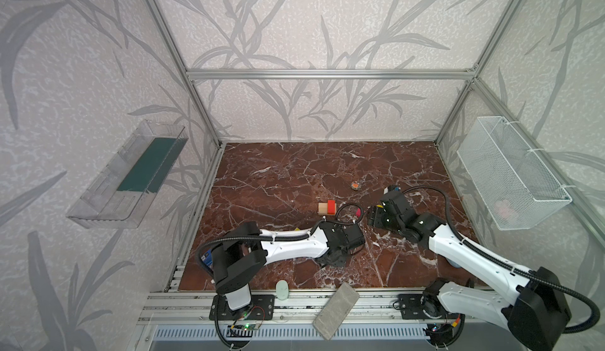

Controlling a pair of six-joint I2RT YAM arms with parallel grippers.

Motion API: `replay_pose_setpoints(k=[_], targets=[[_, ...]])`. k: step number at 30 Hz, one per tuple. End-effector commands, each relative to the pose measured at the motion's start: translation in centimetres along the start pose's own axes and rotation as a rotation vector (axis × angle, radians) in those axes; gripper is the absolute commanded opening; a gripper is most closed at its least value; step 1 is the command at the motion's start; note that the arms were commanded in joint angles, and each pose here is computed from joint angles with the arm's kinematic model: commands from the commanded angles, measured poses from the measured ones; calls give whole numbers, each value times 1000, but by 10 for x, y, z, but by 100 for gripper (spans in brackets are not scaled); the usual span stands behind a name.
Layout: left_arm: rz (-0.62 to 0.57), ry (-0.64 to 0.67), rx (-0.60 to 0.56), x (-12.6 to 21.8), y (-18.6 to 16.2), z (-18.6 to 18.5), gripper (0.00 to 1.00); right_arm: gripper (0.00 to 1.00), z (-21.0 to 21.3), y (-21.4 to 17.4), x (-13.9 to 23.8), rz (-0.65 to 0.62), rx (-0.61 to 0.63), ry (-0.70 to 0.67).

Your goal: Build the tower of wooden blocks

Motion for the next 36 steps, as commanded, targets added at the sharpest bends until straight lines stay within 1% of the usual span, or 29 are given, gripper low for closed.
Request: replay_pose_setpoints(k=[1, 4, 10, 14, 19, 22, 26, 30, 36], targets=[[-50, 17, 24, 23, 10, 19, 17, 74, 1, 1, -2, 3, -7, 9], [-74, -21, 56, 30, 19, 37, 16, 74, 4, 1, -4, 15, -8, 19], [-151, 15, 85, 50, 47, 76, 16, 74, 7, 1, -7, 32, -3, 17], [-184, 33, 97, 54, 69, 96, 16, 74, 8, 2, -9, 29, 0, 5], [-176, 10, 111, 44, 98, 113, 16, 74, 10, 3, -13, 33, 7, -13], [-130, -22, 109, 33, 115, 121, 16, 74, 13, 4, -17, 43, 10, -19], [-114, -8, 104, 22, 134, 128, 16, 74, 20, 3, -25, 72, 18, -18], [-134, -25, 103, 19, 147, 130, 16, 74, 22, 4, -27, 89, 26, -37], [-110, -45, 98, 8, 153, 130, 16, 74, 29, 8, -31, 73, 40, -25]])
Point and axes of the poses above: each gripper's point midway between its finger pads, its own x axis back along the fingers, its own z axis along the line the jaws close on, y = z × x, the point moved 8 cm from there along x, back along the fingers, and after that the axes turned 15 degrees about -x, right-handed, at the moved point
